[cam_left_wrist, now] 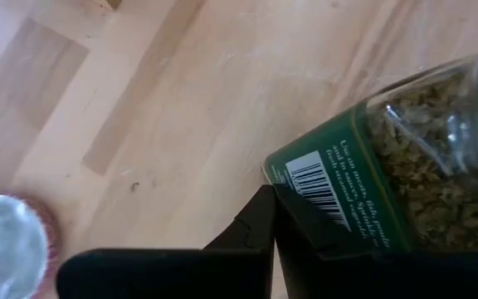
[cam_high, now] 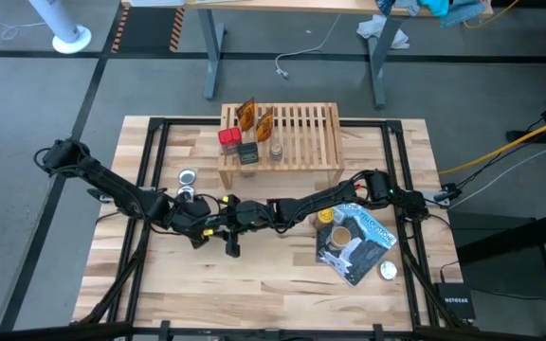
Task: Shelf spices
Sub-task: Put the green seasoning bottle on the shelf
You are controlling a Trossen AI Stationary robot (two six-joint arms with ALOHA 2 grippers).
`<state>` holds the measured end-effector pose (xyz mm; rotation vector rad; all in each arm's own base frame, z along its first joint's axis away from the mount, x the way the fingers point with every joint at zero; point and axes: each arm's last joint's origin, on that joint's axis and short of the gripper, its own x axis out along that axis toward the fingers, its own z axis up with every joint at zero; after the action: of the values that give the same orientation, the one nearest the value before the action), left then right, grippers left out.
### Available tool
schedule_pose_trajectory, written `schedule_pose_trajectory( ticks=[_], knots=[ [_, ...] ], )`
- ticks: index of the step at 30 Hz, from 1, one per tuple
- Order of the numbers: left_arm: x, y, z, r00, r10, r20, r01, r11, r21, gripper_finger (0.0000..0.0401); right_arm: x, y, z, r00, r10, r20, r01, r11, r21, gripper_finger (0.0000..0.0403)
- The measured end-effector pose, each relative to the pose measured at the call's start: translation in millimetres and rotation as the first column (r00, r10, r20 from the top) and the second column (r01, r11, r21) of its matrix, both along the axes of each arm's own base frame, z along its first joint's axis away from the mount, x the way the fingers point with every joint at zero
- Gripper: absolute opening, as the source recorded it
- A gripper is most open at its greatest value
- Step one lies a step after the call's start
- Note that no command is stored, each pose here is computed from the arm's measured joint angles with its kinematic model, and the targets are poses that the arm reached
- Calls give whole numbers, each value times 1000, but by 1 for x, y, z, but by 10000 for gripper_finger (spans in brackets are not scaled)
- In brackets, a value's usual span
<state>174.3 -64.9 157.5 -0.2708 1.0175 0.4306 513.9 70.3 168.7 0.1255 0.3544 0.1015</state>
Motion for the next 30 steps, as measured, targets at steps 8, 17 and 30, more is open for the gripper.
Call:
schedule_pose_trajectory(
  ticks=[8,17,30],
  knots=[
    [2,-2,1,1000,-13,20,13,1000,-29,1,0,0,1,1000,1,1,-1,1000,0,133],
    [-2,0,-1,999,-13,-34,13,1000,-5,1,0,0,1,1000,7,1,-7,1000,2,133],
    [-17,7,-5,984,70,-163,-62,997,52,1,-4,-7,23,1000,25,17,-25,1000,-3,133]
  ],
)
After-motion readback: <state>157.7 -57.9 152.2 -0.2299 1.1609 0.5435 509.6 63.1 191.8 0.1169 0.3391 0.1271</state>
